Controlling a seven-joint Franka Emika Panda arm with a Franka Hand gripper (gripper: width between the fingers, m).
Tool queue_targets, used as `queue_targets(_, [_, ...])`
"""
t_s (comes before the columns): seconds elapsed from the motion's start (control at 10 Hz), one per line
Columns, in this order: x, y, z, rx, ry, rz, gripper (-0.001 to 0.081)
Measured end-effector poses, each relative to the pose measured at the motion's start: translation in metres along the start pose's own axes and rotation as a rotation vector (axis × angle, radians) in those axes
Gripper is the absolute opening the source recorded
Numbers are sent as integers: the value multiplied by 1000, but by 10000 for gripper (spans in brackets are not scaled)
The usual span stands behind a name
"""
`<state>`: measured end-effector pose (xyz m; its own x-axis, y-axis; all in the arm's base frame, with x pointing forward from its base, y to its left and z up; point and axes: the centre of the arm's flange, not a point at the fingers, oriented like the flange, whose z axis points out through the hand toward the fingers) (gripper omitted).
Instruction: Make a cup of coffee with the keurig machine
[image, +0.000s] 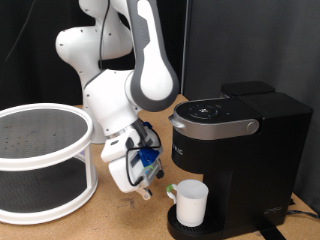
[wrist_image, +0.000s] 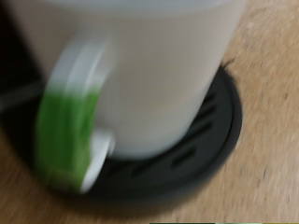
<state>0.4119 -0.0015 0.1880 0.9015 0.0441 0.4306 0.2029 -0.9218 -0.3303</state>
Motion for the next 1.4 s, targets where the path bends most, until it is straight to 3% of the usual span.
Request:
queue_targets(0.3, [-19,19,-26,53,-21,9,800])
queue_targets(0.6, [-21,19,-25,49,-27,-3,800])
queue_targets(1.0, [-5,8,-56,120,62,-33,800])
queue_targets(1.4, [21,-3,-101,201,83,11,800])
